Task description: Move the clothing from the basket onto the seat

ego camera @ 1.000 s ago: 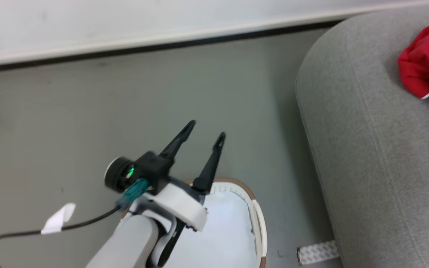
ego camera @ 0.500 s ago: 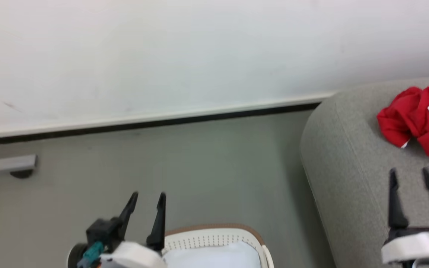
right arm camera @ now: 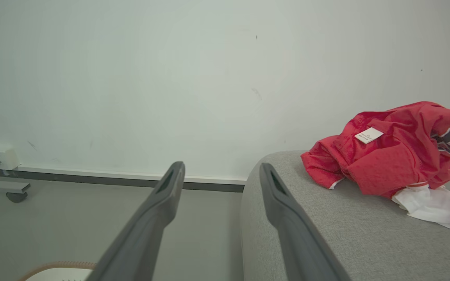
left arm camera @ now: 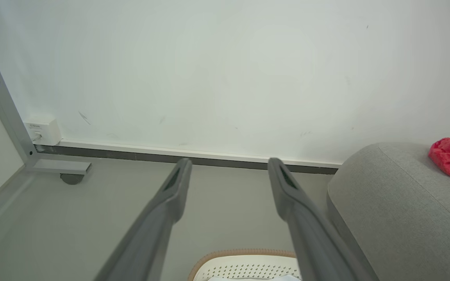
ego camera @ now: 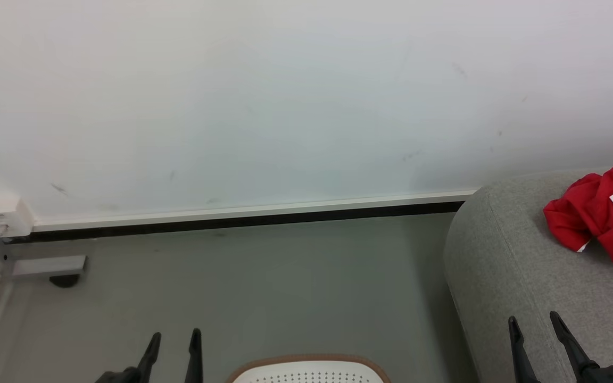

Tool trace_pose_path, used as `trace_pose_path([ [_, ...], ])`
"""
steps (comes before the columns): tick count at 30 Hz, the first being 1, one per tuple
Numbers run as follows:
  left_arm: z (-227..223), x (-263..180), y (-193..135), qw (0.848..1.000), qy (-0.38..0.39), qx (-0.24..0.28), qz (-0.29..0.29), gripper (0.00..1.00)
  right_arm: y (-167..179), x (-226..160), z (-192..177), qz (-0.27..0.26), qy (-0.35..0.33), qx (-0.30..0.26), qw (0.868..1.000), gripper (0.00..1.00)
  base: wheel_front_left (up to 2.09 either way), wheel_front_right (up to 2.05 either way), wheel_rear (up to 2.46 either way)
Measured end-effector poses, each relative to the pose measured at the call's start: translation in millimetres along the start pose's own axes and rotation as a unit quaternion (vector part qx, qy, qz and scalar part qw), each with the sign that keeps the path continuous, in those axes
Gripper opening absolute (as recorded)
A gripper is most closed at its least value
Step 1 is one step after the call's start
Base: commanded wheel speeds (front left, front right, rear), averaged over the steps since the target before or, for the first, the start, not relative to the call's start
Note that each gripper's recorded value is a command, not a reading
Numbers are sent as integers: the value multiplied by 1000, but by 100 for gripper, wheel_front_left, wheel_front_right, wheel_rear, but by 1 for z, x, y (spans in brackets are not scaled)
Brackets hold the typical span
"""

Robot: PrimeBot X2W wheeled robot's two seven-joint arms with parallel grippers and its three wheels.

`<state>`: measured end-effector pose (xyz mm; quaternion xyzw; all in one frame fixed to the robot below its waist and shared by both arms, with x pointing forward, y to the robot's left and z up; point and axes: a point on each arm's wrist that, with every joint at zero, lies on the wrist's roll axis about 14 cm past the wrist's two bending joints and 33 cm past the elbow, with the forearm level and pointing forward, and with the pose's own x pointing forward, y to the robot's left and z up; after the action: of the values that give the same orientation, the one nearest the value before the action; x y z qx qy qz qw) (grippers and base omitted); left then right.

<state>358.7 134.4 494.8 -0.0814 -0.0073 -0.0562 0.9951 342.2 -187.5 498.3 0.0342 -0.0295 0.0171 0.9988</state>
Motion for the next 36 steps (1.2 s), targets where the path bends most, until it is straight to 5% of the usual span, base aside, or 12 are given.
trace_pose_path([
  [19, 0, -11, 1, 1000, -8, -2, -6, 100, -8, -5, 3, -12, -5, 0, 1000, 100, 0, 0, 0],
  [20, -1, -11, 0, 1000, -6, -4, -6, 0, -8, -6, 2, -12, -3, 1, 1000, 0, 0, 0, 0],
  [36, -22, -14, 17, 993, 41, -109, 35, 0, -15, -10, -22, -47, 40, 122, 991, 0, 0, 0, 0],
])
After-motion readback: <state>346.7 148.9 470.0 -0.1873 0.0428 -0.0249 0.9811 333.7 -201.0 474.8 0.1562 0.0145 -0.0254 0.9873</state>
